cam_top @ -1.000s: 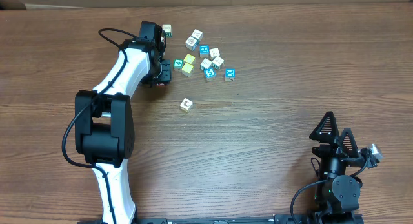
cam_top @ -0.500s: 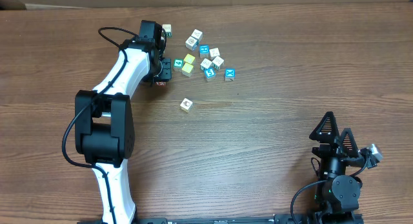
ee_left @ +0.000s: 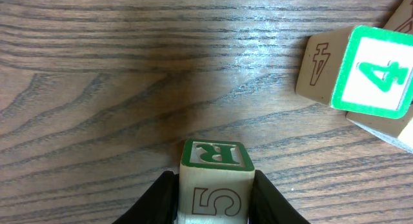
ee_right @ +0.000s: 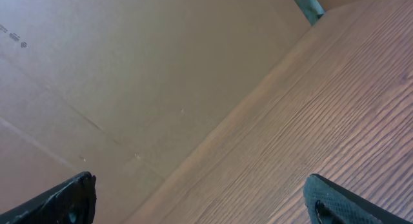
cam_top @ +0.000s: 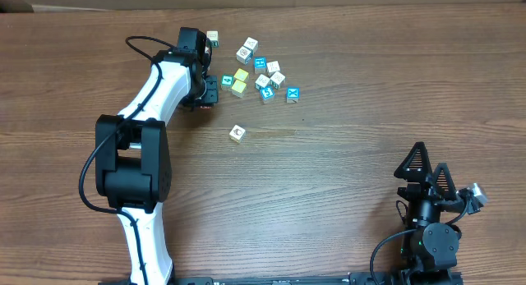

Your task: Form a circle

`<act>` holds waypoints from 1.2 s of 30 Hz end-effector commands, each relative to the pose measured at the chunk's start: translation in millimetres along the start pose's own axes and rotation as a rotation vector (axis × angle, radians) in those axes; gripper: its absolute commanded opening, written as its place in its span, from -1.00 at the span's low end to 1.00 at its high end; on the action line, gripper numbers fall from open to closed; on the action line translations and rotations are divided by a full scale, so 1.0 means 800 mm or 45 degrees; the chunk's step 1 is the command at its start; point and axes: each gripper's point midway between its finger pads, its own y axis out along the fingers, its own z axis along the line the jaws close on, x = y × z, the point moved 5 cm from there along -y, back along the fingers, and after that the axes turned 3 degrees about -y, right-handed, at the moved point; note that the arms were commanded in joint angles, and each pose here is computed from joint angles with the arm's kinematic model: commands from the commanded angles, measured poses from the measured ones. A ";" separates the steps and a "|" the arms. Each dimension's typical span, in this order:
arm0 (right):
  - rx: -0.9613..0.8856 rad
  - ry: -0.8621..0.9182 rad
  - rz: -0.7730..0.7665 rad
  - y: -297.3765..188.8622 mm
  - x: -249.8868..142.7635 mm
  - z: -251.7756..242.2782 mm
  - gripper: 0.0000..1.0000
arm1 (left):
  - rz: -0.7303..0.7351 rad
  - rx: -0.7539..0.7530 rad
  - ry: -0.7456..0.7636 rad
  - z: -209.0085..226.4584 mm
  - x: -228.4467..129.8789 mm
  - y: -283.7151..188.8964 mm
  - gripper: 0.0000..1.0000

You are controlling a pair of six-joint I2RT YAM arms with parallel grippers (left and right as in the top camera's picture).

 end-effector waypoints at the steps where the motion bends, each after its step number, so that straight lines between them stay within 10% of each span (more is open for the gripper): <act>1: -0.009 0.000 -0.010 0.000 -0.001 -0.003 1.00 | 0.037 -0.006 0.029 -0.004 -0.008 0.011 -0.47; 20: -0.009 0.000 -0.010 0.000 -0.001 -0.003 1.00 | -0.297 -0.143 0.053 -0.061 0.007 -0.165 -0.54; 36: -0.009 0.000 -0.010 0.000 -0.001 -0.003 1.00 | -0.056 -0.157 0.336 -0.180 -0.083 -0.129 -0.53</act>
